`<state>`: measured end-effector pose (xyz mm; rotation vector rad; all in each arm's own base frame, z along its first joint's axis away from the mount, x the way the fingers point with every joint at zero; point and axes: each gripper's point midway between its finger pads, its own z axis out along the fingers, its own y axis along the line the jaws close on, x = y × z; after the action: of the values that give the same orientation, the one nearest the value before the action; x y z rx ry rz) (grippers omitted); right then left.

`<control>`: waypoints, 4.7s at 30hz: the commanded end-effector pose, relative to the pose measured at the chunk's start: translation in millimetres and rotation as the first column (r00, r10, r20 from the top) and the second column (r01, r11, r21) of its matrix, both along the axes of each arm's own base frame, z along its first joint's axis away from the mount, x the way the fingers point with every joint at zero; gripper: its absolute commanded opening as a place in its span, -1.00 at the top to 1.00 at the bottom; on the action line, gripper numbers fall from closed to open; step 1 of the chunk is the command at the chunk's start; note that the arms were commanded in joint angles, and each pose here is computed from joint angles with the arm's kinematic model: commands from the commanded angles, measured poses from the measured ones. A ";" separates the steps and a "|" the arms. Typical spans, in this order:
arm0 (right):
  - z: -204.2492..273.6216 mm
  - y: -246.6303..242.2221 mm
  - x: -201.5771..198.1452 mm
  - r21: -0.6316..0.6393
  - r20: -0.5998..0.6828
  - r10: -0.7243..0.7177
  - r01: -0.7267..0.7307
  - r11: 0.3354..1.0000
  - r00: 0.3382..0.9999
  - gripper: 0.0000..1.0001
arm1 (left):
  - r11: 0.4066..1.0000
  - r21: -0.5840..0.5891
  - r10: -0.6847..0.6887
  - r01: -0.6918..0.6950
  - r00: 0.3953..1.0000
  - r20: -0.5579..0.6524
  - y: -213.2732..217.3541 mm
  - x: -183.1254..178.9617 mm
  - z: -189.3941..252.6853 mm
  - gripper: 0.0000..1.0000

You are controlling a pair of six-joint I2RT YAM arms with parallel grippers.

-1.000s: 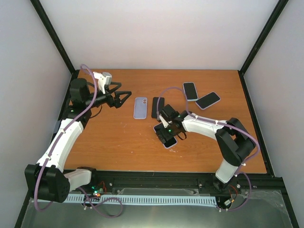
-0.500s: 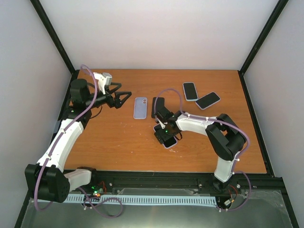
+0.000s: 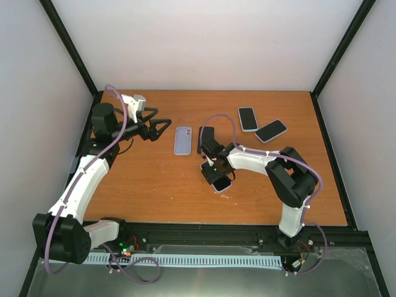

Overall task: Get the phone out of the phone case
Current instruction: Pick up the phone at the center of the board.

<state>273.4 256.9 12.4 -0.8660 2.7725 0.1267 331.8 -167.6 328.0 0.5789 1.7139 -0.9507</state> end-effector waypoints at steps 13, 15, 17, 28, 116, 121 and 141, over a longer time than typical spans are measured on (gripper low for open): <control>73.7 -10.4 19.5 0.067 0.261 -0.034 0.017 0.998 0.965 -0.35 | 0.998 -0.033 0.049 -0.052 0.995 -0.086 6.0 3.6 -19.6 -0.99; 91.6 -8.5 22.0 0.108 0.305 -0.043 0.010 0.994 0.951 -0.35 | 0.998 -0.040 0.042 -0.046 0.995 -0.092 5.1 3.9 -19.7 -1.00; 112.7 -6.4 24.6 0.154 0.350 -0.056 0.002 0.988 0.935 -0.35 | 0.998 -0.045 0.030 -0.034 0.995 -0.095 3.7 2.8 -19.2 -1.00; 233.7 7.3 36.3 0.349 0.592 -0.110 -0.132 0.928 0.798 -0.35 | 0.990 -0.132 -0.066 0.044 0.984 -0.163 -6.2 -9.0 -21.6 -0.90; 266.4 14.9 -44.5 0.502 0.506 0.301 -0.560 0.659 0.808 -1.00 | 0.845 -0.160 -0.530 0.510 0.838 -0.128 -80.3 -65.9 -22.0 0.99; 272.3 14.7 -59.9 0.569 0.475 0.351 -0.586 0.577 0.807 -1.00 | 0.824 -0.141 -0.563 0.548 0.821 -0.098 -79.4 -75.1 -14.9 0.99; 259.3 33.7 -68.6 0.663 0.338 0.423 -0.532 0.527 0.841 -0.03 | 0.761 -0.089 -0.647 0.643 0.762 -0.026 -90.2 -98.9 0.2 0.99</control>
<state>211.5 286.2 265.5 -1.2352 1.9631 1.1333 240.8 -255.5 296.0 1.0467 1.6740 -1.5659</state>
